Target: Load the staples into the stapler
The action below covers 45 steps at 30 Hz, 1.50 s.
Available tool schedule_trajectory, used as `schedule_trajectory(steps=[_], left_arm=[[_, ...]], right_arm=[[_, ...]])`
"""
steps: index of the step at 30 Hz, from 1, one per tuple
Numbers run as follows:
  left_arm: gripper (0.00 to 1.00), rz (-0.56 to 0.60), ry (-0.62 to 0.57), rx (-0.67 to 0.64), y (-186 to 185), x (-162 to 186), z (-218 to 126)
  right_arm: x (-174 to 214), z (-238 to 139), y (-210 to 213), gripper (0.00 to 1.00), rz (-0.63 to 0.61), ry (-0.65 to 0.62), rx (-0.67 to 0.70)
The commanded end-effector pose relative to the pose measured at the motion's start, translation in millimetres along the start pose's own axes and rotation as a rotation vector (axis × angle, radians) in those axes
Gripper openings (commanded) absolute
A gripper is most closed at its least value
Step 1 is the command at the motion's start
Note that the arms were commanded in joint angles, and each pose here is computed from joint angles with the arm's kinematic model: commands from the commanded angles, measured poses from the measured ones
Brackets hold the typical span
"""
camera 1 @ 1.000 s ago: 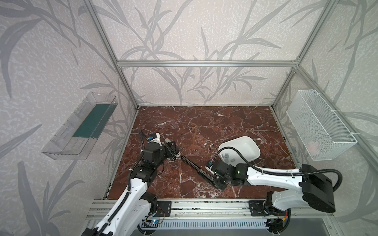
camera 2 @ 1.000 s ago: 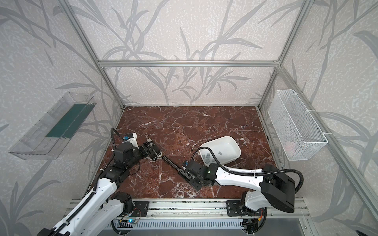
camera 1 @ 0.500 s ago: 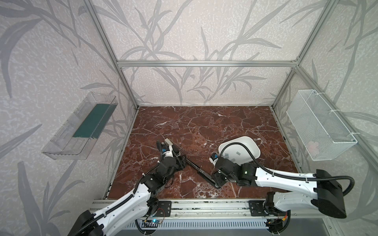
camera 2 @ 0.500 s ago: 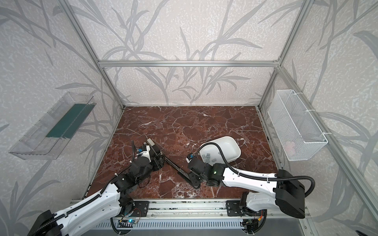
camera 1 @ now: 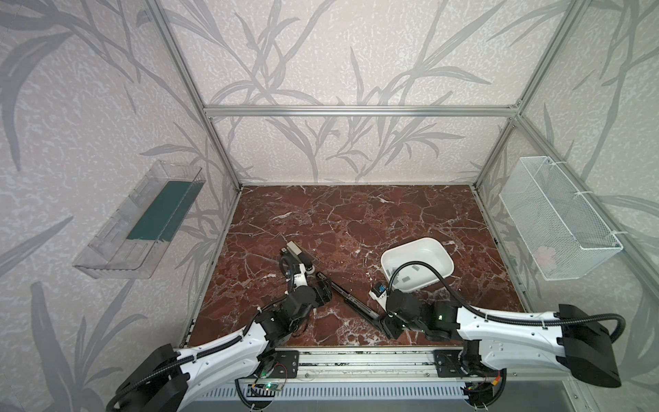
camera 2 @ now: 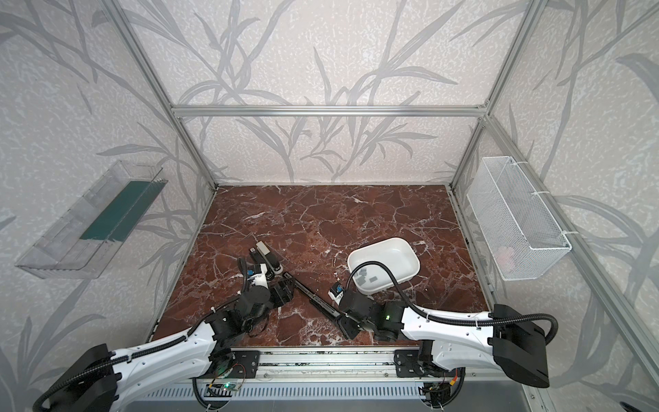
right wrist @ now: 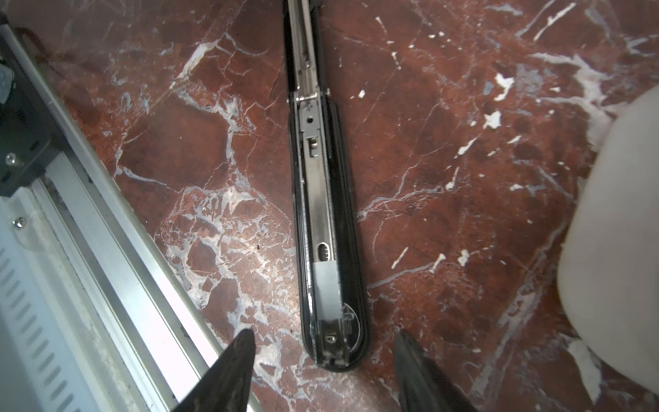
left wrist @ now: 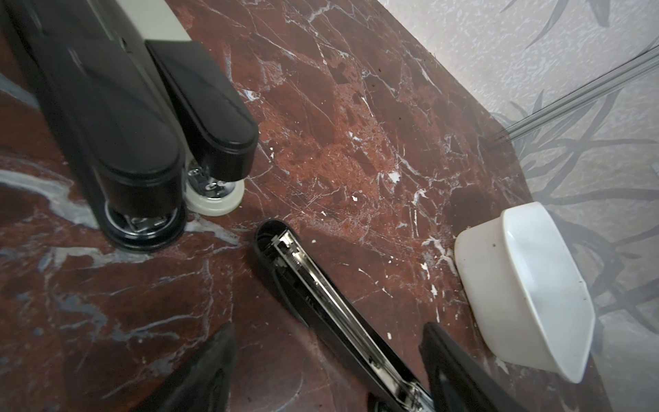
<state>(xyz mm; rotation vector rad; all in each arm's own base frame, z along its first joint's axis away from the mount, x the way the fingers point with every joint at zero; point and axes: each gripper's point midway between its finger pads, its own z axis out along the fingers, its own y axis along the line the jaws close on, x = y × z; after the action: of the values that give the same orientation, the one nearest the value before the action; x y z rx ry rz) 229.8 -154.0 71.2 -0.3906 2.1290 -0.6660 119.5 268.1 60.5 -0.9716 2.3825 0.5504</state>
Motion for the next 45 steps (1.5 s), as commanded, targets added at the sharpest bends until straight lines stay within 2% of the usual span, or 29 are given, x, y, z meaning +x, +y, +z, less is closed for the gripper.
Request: schedule_trajectory(steps=[1,8,14,19,21,24,30,36,41,45], left_arm=[[0.88,-0.018,-0.05,0.016,-3,-7,3],[0.89,-0.072,0.003,0.028,-8,5,12],[0.89,-0.114,0.001,-0.059,8,10,21],[0.89,-0.142,-0.012,-0.089,11,7,22],[0.89,-0.186,-0.021,-0.106,15,6,21],[0.9,-0.21,0.007,-0.067,6,9,26],[0.9,-0.266,0.049,-0.076,7,11,34],[0.9,-0.359,0.1,-0.07,4,16,34],[0.9,-0.399,0.24,-0.1,-12,30,32],[0.9,-0.417,0.226,-0.04,-17,30,35]], right_arm=[[-6,12,-3,0.62,-0.062,-0.043,0.048],[-5,23,-13,0.56,-0.072,-0.046,0.12],[-2,36,-11,0.49,-0.085,-0.04,0.112],[0,52,-2,0.34,-0.115,0.004,0.125],[1,56,1,0.28,-0.125,0.016,0.132],[1,58,3,0.22,-0.121,0.017,0.132],[-1,57,8,0.09,-0.116,0.0,0.111],[-4,60,18,0.08,-0.092,-0.023,0.057],[-10,64,28,0.07,-0.086,-0.031,0.027],[-12,66,33,0.07,-0.085,-0.031,0.013]])
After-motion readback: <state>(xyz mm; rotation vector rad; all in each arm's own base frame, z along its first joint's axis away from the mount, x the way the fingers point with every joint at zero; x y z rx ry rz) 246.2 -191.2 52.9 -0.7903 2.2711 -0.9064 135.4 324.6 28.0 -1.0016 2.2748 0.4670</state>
